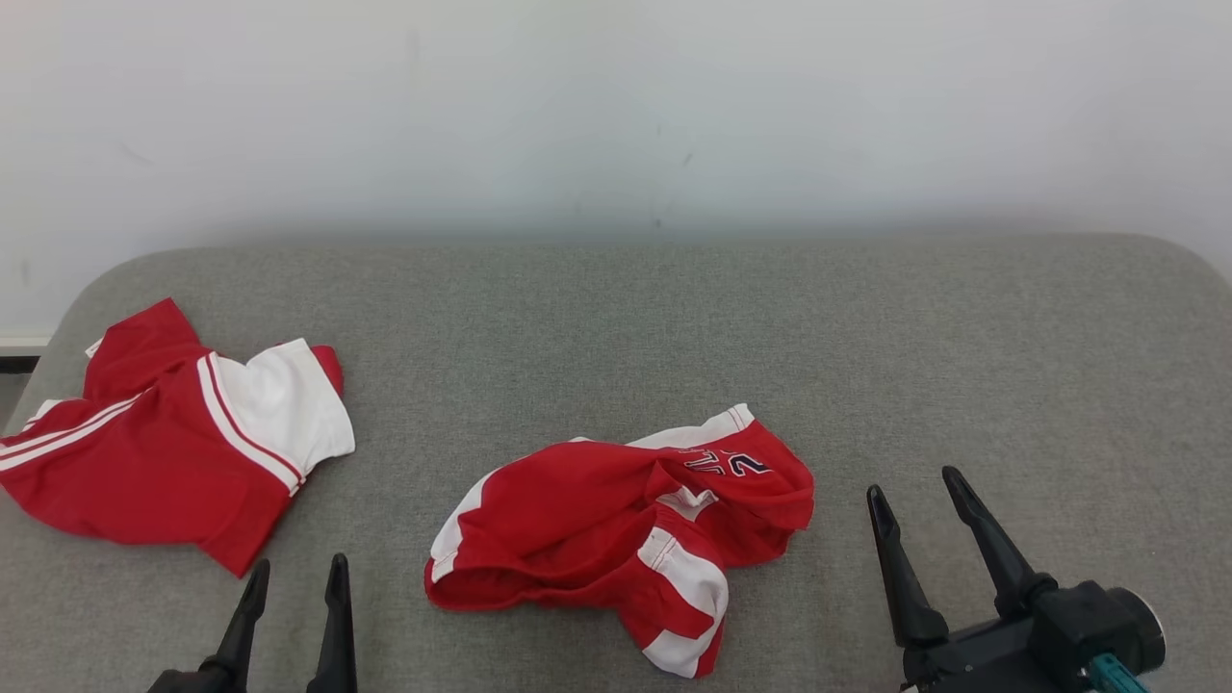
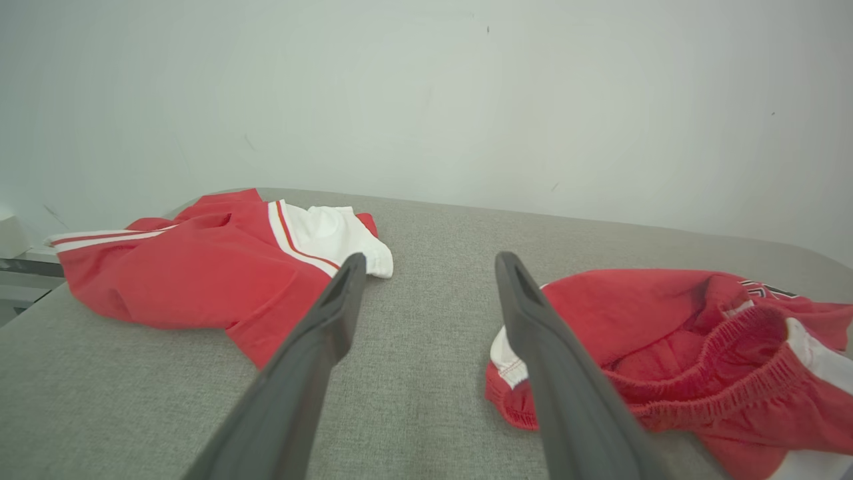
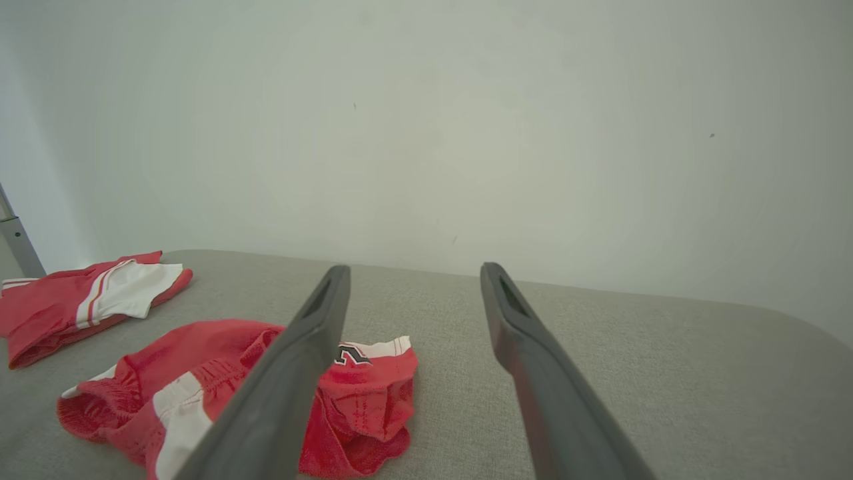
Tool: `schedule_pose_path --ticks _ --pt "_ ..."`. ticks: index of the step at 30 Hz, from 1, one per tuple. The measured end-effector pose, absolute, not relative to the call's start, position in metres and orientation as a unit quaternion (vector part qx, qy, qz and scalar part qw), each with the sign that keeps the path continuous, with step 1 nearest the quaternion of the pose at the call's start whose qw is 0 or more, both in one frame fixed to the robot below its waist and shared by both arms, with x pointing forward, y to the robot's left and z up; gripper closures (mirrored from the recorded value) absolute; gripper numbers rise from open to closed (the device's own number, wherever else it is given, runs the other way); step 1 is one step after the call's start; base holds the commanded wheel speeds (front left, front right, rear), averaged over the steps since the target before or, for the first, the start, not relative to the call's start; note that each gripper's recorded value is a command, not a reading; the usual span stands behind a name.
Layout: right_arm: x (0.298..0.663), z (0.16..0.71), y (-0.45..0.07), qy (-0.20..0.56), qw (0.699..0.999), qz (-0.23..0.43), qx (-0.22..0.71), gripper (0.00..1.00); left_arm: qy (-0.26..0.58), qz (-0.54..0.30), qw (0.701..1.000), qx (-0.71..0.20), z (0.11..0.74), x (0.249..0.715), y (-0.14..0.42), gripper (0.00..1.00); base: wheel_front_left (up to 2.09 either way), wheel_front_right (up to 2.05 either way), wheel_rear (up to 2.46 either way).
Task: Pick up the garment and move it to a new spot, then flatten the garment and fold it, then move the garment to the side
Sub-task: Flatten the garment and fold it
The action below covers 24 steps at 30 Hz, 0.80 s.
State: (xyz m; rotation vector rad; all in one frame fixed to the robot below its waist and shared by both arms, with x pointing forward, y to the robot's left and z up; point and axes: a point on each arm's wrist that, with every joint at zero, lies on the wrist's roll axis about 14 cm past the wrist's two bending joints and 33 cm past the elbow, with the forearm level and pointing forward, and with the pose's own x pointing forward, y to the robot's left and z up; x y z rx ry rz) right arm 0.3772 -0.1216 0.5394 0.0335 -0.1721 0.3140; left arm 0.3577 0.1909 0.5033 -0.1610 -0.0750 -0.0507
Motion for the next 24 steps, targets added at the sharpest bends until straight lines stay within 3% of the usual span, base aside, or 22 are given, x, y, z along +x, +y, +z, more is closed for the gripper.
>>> schedule_pose_path --ticks 8,17,24 --pt "0.363 0.527 -0.132 -0.07 0.989 0.129 0.029 0.0 -0.028 -0.061 0.995 -0.078 0.499 0.362 0.169 0.0 0.0 0.0 0.0" --pt "0.365 0.52 -0.14 -0.059 0.991 0.115 0.029 0.0 -0.02 -0.219 0.973 -0.07 0.505 0.382 0.078 0.0 0.0 0.0 0.0" --pt "0.359 0.513 -0.16 -0.049 0.995 0.085 0.026 0.0 0.039 -0.335 0.94 -0.052 0.486 0.375 0.017 0.0 0.0 0.0 0.0"
